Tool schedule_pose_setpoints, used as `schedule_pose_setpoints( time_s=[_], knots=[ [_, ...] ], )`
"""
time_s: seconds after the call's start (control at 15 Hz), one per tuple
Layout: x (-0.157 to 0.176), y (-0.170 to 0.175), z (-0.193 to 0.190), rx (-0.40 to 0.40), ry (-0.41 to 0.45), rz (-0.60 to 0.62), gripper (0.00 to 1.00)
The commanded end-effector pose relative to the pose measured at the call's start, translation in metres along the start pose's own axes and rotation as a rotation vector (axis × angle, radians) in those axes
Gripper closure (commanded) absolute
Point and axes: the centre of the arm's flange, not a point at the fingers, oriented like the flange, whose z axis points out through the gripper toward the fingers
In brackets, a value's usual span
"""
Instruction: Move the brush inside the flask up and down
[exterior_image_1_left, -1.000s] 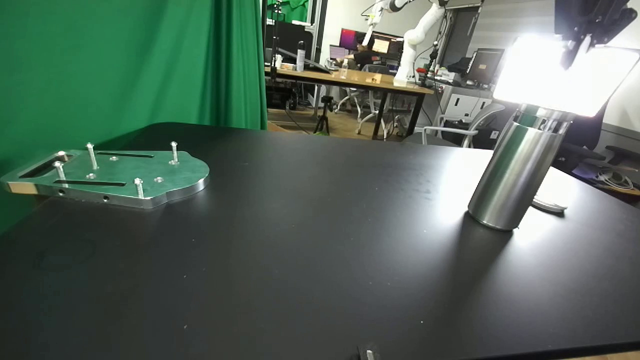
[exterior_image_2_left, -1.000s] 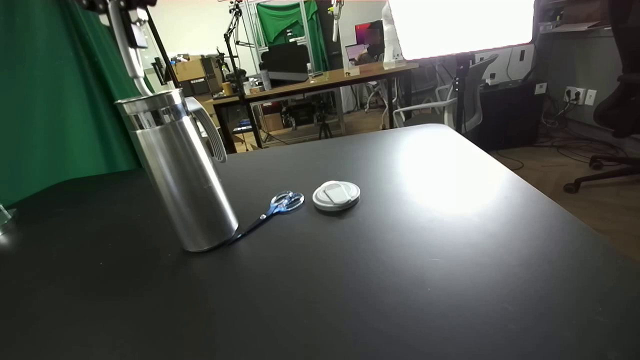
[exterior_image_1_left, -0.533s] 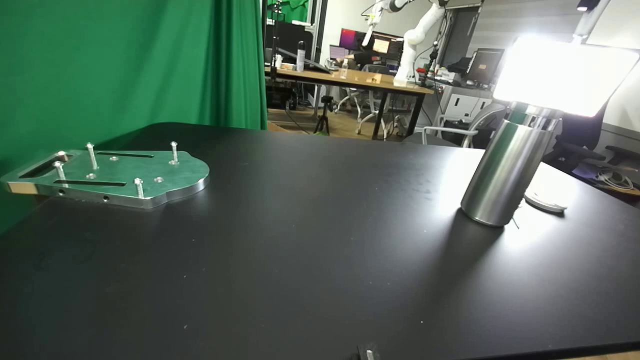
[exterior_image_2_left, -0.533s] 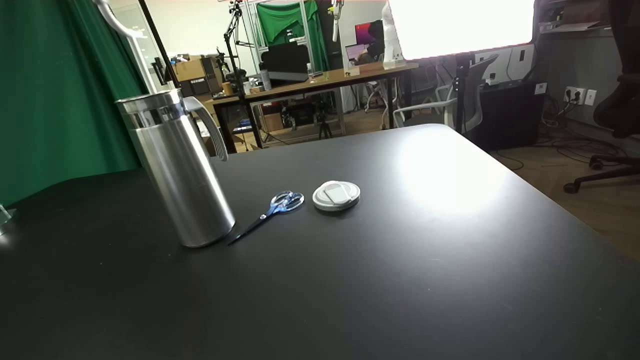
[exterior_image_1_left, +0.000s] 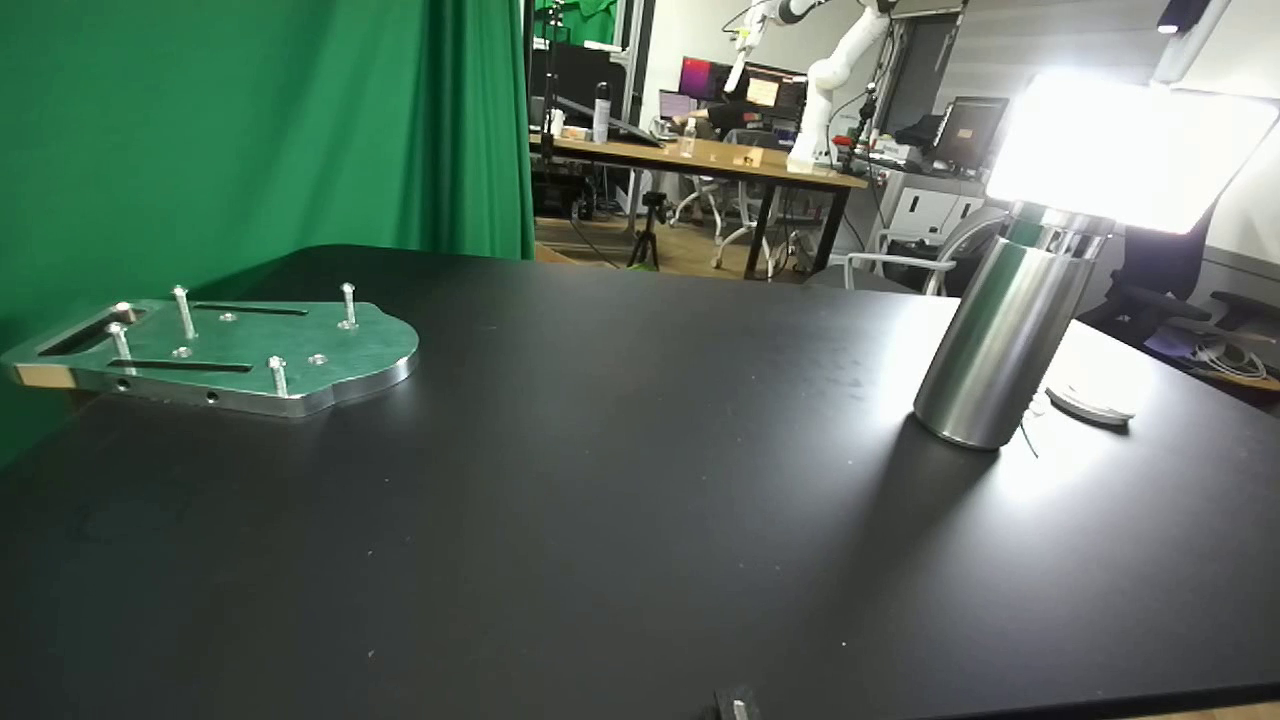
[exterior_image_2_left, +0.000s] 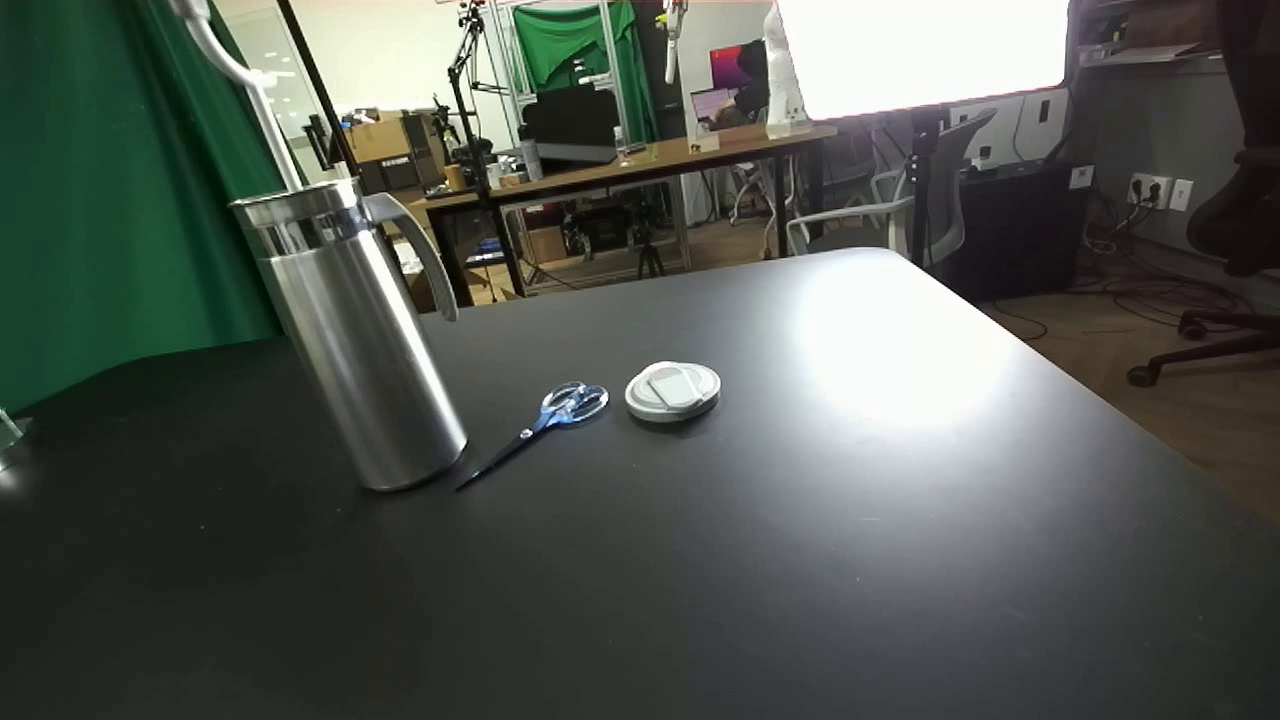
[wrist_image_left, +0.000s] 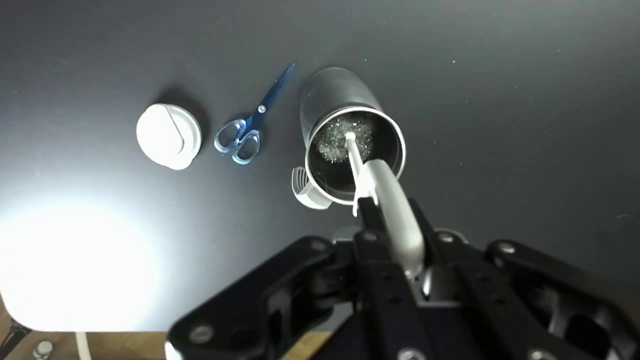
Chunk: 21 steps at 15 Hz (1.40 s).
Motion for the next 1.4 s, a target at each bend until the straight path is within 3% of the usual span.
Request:
schedule_pose_setpoints(
  time_s=[0.0,0.33,0.53,0.87,1.33],
  knots=[
    [0.014,0.006,0.047,-0.010,-0.079,0.042,0.96],
    [0.027,0.013,0.103,-0.009,-0.176,0.054,0.96],
    [0.031,0.015,0.110,-0.006,-0.191,0.059,0.96],
    [0.026,0.011,0.075,-0.007,-0.137,0.048,0.96],
    [0.004,-0.003,-0.003,-0.021,0.000,0.021,0.96]
  ],
)
